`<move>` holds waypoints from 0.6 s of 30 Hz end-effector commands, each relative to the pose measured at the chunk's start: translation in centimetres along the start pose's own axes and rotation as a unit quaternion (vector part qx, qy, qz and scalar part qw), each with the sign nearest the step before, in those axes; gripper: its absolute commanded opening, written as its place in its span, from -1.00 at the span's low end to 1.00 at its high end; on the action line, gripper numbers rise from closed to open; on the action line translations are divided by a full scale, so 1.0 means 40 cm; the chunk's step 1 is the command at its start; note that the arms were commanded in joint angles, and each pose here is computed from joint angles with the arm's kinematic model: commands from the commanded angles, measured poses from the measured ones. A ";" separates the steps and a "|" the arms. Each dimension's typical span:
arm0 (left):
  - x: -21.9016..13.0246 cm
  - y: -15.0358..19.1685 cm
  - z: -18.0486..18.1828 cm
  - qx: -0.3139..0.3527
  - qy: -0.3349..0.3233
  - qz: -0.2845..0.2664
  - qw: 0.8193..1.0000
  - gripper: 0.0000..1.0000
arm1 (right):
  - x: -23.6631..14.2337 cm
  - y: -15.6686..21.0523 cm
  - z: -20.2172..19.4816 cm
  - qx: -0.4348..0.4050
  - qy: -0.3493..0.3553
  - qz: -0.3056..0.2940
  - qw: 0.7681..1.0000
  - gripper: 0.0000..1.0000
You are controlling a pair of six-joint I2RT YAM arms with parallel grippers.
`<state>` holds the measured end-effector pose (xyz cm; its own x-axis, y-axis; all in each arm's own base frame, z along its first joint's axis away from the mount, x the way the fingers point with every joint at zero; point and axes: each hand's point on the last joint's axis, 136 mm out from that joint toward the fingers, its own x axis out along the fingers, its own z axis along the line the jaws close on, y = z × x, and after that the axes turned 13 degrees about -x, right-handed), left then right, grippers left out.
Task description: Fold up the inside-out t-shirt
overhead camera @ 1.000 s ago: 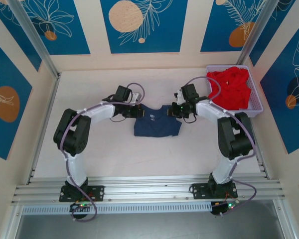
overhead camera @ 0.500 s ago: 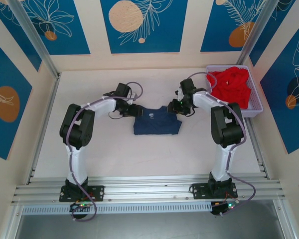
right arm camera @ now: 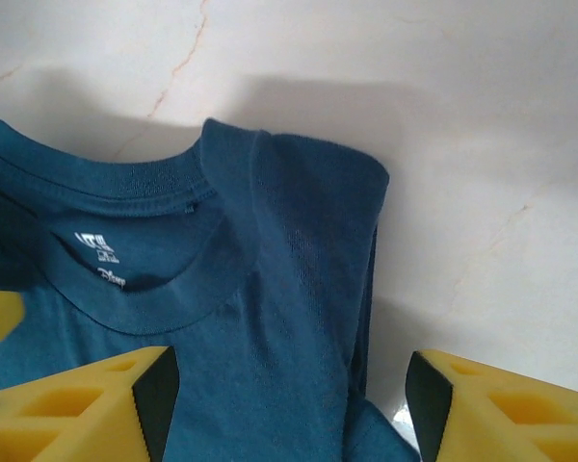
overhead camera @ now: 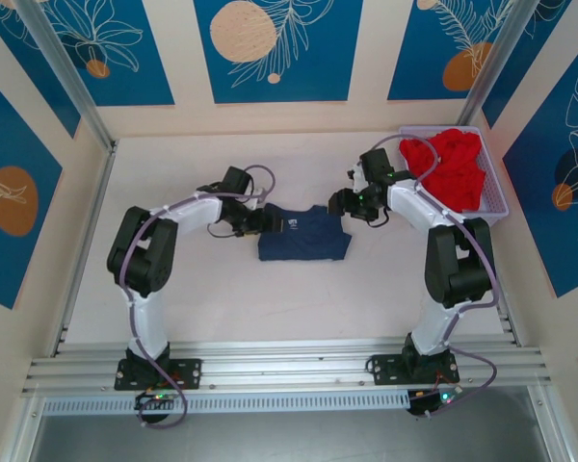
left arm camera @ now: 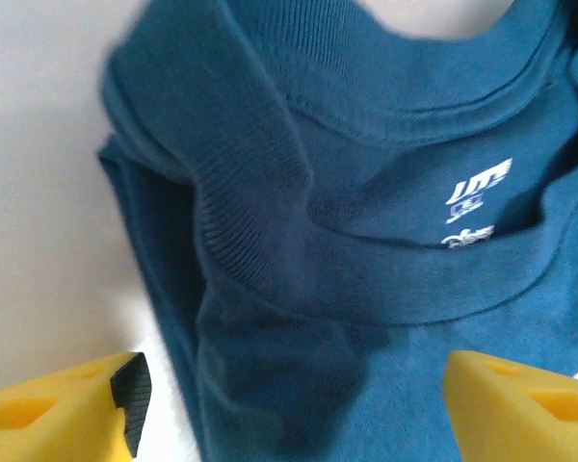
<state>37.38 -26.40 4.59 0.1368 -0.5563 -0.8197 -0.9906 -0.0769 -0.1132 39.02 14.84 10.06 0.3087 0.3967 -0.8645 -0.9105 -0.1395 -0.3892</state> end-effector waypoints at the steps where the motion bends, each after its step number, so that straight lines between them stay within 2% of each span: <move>1: 0.038 0.022 -0.030 0.013 0.010 0.020 1.000 0.56 | -0.020 0.021 0.034 0.005 -0.027 0.003 1.000 0.32; 3: 0.057 0.039 -0.034 0.017 0.007 0.025 1.000 0.53 | -0.026 0.025 0.044 0.006 -0.035 -0.001 0.999 0.32; 6: 0.090 0.056 -0.030 0.020 0.003 0.030 0.999 0.36 | -0.034 0.034 0.061 0.005 -0.045 -0.008 0.999 0.32; 12: 0.105 0.058 -0.053 0.039 0.017 0.017 0.999 -0.31 | -0.038 0.045 0.076 0.001 -0.044 -0.024 0.999 0.32; 16: 0.064 0.021 -0.020 0.045 -0.007 0.002 0.999 -0.81 | -0.048 0.036 0.094 -0.003 -0.051 -0.029 0.998 0.32; 18: 0.023 -0.004 0.017 0.046 -0.028 -0.006 0.999 -0.99 | -0.061 0.030 0.107 -0.014 -0.051 -0.033 0.998 0.32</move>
<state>37.01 -29.35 3.24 0.1396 -0.5704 -0.8094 -0.9854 0.0006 -0.1704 36.19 16.81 11.03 0.3142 0.4619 -0.8294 -0.8983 -0.1381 -0.4172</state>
